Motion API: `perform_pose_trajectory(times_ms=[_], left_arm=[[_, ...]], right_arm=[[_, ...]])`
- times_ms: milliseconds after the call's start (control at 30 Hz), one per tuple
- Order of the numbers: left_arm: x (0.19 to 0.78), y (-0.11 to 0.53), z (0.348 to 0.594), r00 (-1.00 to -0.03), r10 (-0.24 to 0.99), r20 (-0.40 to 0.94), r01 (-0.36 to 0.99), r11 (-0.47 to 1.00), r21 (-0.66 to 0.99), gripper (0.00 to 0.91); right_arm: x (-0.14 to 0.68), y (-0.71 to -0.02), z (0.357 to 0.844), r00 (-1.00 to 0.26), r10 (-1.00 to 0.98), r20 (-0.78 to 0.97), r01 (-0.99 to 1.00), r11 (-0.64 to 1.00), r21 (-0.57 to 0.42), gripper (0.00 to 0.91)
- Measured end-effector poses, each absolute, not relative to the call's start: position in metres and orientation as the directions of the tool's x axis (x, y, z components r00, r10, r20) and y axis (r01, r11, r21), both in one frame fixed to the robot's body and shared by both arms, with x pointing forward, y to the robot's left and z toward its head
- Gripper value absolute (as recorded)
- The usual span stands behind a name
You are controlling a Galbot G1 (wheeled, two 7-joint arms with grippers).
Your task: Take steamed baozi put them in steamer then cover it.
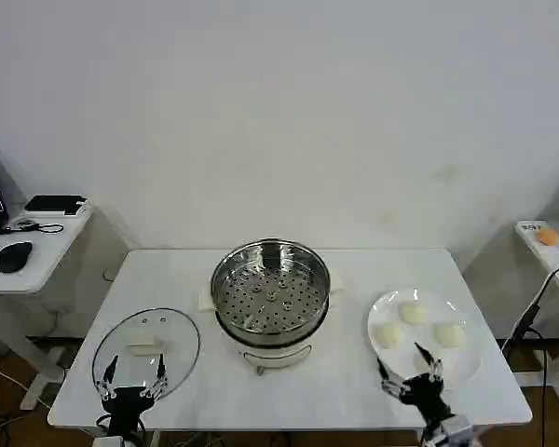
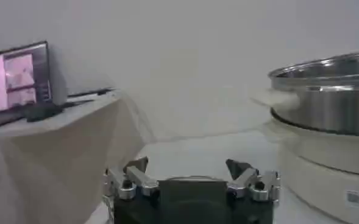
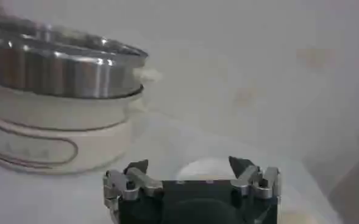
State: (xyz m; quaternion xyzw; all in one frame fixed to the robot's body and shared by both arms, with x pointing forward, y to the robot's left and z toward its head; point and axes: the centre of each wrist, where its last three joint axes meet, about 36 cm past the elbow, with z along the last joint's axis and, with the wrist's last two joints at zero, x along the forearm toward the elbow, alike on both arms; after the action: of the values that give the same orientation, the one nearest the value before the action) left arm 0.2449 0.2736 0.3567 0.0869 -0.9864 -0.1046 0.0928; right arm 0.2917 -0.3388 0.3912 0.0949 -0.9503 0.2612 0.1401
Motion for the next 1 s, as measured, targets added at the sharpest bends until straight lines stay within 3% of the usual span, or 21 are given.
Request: perform_pose_trajectory(times_ms=[267,467,700,1000], left_arm=[[0.246,0.278,0.363,-0.973,-0.164,0.163,-0.112,0.951,0.288,0.907],[0.248,0.278,0.368,-0.979,-0.137,0.152,-0.082,0.945,0.318,0.907],[0.245,0.279,0.371,-0.98,-0.135,0.148,-0.078,0.937,0.339,0.907],[0.239,0.283,0.373,-0.98,-0.142,0.139,-0.083,0.928,0.363,0.907]], right_arm=[[0.348,-0.405,0.434,-0.896,-0.066,0.44,-0.388,0.6,-0.7,0.907],[0.405,-0.435,0.471,-0.833,-0.09,0.547,-0.535,0.384,-0.752,0.907],[0.479,-0.441,0.503,-0.729,-0.152,0.668,-0.685,0.161,-0.711,0.907],[0.548,-0.436,0.519,-0.515,-0.161,0.842,-0.849,-0.043,-0.527,0.907]])
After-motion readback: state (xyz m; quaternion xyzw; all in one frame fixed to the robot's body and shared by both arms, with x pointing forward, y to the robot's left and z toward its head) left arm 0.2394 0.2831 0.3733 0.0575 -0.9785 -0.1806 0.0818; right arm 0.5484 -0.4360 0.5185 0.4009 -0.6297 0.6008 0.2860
